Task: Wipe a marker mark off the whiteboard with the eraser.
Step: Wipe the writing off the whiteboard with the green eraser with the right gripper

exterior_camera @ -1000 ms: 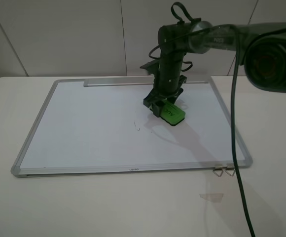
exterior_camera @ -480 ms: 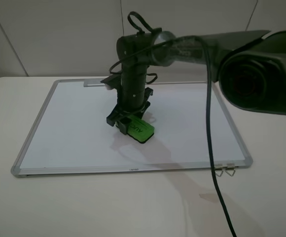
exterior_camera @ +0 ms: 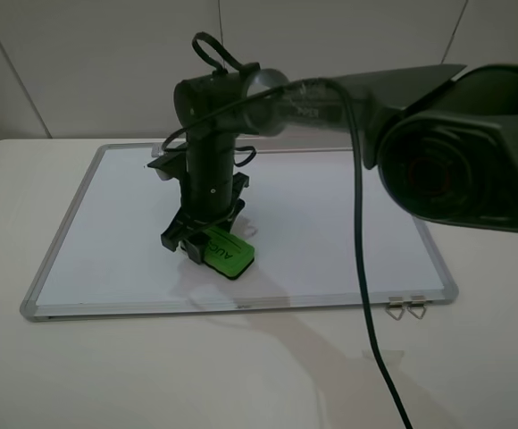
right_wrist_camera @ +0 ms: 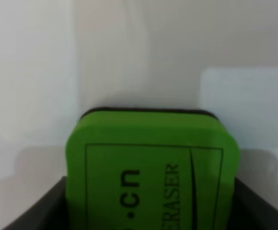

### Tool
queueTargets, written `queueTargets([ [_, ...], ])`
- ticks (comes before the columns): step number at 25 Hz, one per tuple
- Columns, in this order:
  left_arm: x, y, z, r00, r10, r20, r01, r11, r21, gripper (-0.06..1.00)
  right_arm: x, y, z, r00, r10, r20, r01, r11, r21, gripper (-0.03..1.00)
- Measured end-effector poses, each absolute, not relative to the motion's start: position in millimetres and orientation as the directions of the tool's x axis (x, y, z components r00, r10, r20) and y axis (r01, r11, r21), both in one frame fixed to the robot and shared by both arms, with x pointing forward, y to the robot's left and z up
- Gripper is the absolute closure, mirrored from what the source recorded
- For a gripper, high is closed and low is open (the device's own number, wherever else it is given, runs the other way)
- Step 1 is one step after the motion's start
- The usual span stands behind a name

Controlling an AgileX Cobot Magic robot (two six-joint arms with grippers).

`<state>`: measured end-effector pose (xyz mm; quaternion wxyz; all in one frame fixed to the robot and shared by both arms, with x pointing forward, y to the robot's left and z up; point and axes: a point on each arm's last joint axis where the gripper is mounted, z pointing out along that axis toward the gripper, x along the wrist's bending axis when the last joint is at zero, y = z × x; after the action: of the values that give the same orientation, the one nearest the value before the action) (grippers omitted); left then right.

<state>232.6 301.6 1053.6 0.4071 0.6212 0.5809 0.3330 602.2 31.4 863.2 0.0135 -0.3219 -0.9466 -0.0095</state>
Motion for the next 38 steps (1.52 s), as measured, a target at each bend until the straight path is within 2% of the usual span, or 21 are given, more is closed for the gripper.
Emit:
queueTargets([
  [9, 233, 302, 1054, 0.103, 0.993, -0.059, 0.451, 0.006, 0.893, 0.26, 663, -38, 857, -0.675, 0.737, -0.027, 0.736, 0.675, 0.051, 0.37],
  [13, 233, 302, 1054, 0.103, 0.993, -0.059, 0.451, 0.006, 0.893, 0.26, 670, -50, 856, -0.639, 0.769, -0.024, 0.767, 0.639, 0.058, 0.37],
  [18, 233, 302, 1054, 0.103, 0.993, -0.059, 0.451, 0.006, 0.893, 0.26, 664, -37, 857, -0.657, 0.753, -0.023, 0.751, 0.657, 0.060, 0.37],
  [23, 233, 302, 1054, 0.103, 0.993, -0.059, 0.451, 0.006, 0.893, 0.26, 624, 27, 855, -0.754, 0.657, -0.010, 0.652, 0.750, 0.115, 0.37],
  [27, 233, 302, 1054, 0.103, 0.993, -0.059, 0.451, 0.006, 0.893, 0.26, 606, 56, 857, -0.787, 0.617, 0.006, 0.609, 0.776, 0.161, 0.37],
  [32, 233, 302, 1054, 0.103, 0.993, -0.059, 0.451, 0.006, 0.893, 0.26, 606, 62, 858, -0.787, 0.617, 0.020, 0.610, 0.772, 0.180, 0.37],
  [38, 233, 302, 1054, 0.103, 0.993, -0.059, 0.451, 0.006, 0.893, 0.26, 627, 43, 853, -0.755, 0.656, 0.010, 0.645, 0.739, 0.196, 0.37],
])
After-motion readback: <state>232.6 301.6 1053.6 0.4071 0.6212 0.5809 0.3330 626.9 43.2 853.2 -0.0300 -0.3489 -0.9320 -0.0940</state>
